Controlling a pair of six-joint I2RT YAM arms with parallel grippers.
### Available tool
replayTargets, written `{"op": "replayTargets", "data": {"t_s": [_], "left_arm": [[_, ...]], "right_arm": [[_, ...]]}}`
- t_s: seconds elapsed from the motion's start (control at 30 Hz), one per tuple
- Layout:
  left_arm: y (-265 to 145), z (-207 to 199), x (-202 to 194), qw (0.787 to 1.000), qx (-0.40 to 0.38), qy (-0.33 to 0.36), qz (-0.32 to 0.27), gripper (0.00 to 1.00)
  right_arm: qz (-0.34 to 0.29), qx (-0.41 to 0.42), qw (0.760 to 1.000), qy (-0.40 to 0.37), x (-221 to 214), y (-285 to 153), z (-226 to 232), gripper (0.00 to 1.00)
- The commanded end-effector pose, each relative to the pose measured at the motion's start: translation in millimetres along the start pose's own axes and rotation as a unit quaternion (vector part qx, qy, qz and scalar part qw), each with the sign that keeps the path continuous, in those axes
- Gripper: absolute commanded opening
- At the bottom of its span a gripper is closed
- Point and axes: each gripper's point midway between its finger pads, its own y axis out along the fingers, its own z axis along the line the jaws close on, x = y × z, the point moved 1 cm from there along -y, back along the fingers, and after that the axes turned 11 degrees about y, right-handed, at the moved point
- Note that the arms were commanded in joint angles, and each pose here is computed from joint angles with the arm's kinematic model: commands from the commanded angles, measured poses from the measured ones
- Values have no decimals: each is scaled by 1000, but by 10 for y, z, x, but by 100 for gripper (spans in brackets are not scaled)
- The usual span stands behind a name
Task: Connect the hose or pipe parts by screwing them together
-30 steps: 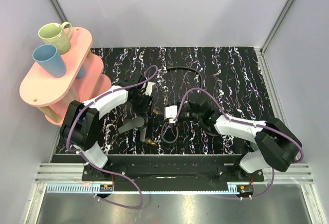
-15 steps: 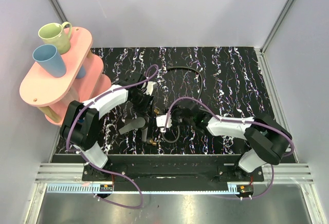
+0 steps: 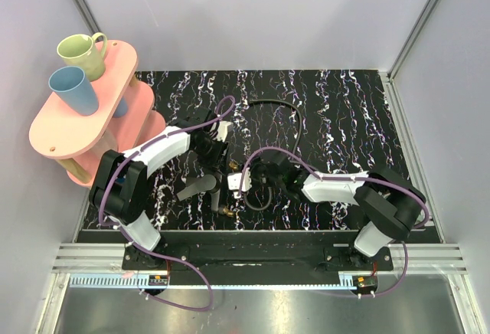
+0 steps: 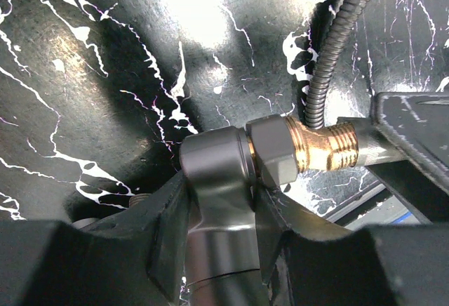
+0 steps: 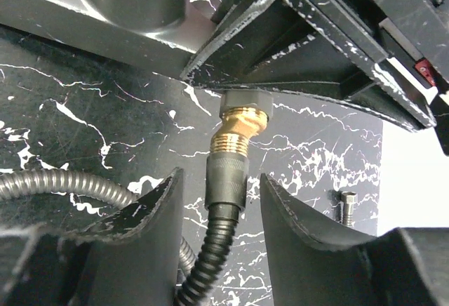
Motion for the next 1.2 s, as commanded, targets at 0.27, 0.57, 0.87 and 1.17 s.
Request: {"op": "replayTargets", "data": {"t_s": [0.27, 0.57, 0.87, 1.17], "left_arm": [[-247, -375, 281, 993, -91, -5, -77, 0], [-253, -520, 446, 979, -116, -14, -166, 0], [-121, -647, 345, 979, -117, -14, -168, 0], [-136, -805, 452, 968, -128, -5, -216, 0]], "right_arm": [[-41, -46, 998, 34, 266, 169, -230, 0], [-134, -82, 948, 276, 525, 258, -459, 0], [-180, -99, 895, 396, 455, 193, -755, 0], [-226, -71, 806, 542, 261, 68, -903, 0]]}}
